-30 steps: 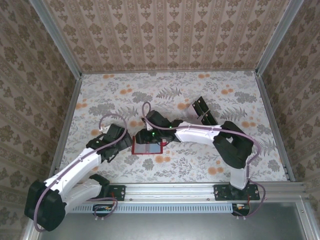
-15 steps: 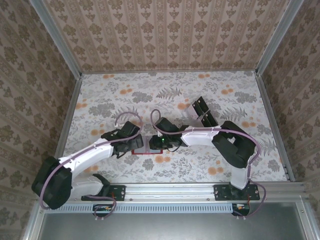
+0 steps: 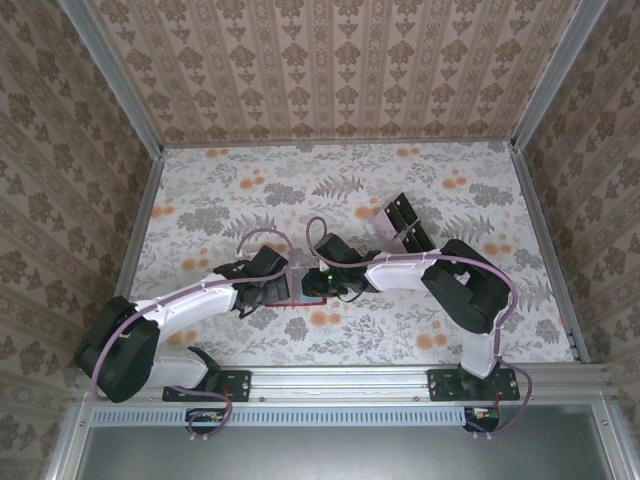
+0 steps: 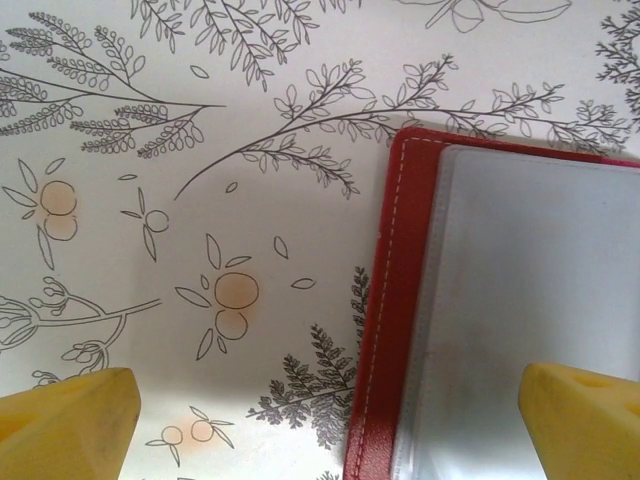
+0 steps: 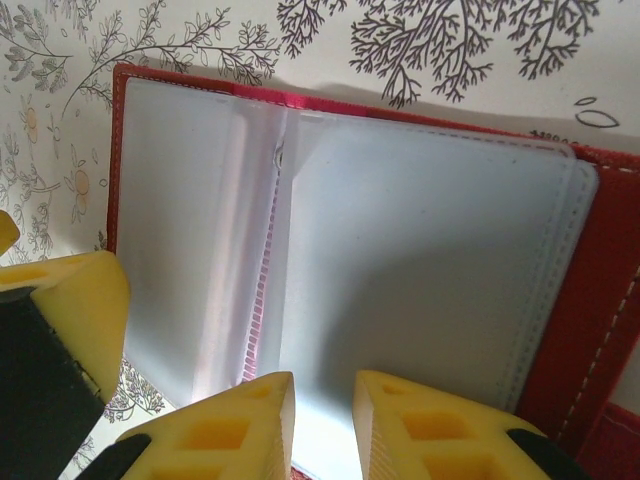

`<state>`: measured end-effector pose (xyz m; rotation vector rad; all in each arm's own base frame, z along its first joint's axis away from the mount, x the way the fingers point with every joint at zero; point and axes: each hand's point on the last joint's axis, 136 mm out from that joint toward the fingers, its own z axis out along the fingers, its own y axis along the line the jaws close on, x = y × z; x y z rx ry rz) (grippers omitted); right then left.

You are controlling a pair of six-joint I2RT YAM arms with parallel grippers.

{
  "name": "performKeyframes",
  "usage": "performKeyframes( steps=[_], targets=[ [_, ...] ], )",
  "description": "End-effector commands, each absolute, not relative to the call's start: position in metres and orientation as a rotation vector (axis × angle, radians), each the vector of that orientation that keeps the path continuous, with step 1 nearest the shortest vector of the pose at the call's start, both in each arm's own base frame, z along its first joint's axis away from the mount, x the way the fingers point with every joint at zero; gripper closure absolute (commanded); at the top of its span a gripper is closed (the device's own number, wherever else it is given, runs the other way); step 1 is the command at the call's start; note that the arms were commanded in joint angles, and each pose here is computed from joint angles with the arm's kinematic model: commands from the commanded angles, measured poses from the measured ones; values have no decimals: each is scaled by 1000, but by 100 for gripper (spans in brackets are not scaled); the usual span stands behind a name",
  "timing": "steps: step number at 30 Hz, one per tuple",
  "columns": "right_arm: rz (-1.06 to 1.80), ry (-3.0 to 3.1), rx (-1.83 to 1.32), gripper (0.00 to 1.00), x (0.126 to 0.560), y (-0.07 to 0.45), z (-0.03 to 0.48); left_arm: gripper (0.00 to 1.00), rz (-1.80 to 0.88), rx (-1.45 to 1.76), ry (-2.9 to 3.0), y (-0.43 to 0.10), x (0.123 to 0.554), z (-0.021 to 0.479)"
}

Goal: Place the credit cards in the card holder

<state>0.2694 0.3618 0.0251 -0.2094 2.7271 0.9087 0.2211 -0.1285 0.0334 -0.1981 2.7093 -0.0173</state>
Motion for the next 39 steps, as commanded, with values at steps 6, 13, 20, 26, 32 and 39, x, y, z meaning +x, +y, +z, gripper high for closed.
performKeyframes(
  steps=[6,13,20,26,32,39],
  targets=[
    [783,2792,-151,74,268,338,3,0,96,-261,2742,-104,213,20],
    [775,2798,-152,74,266,336,3,0,110,-288,2756,-95,212,15],
    [808,2778,-169,73,267,340,17,0,112,-300,2759,-91,212,14],
    [893,2677,-260,69,274,350,73,0,73,-296,2747,-95,213,22],
    [787,2586,-276,61,294,315,125,0,-4,-297,2689,-100,219,48],
    [425,2586,-178,52,327,214,135,0,-87,-285,2623,-106,226,79]
  ],
)
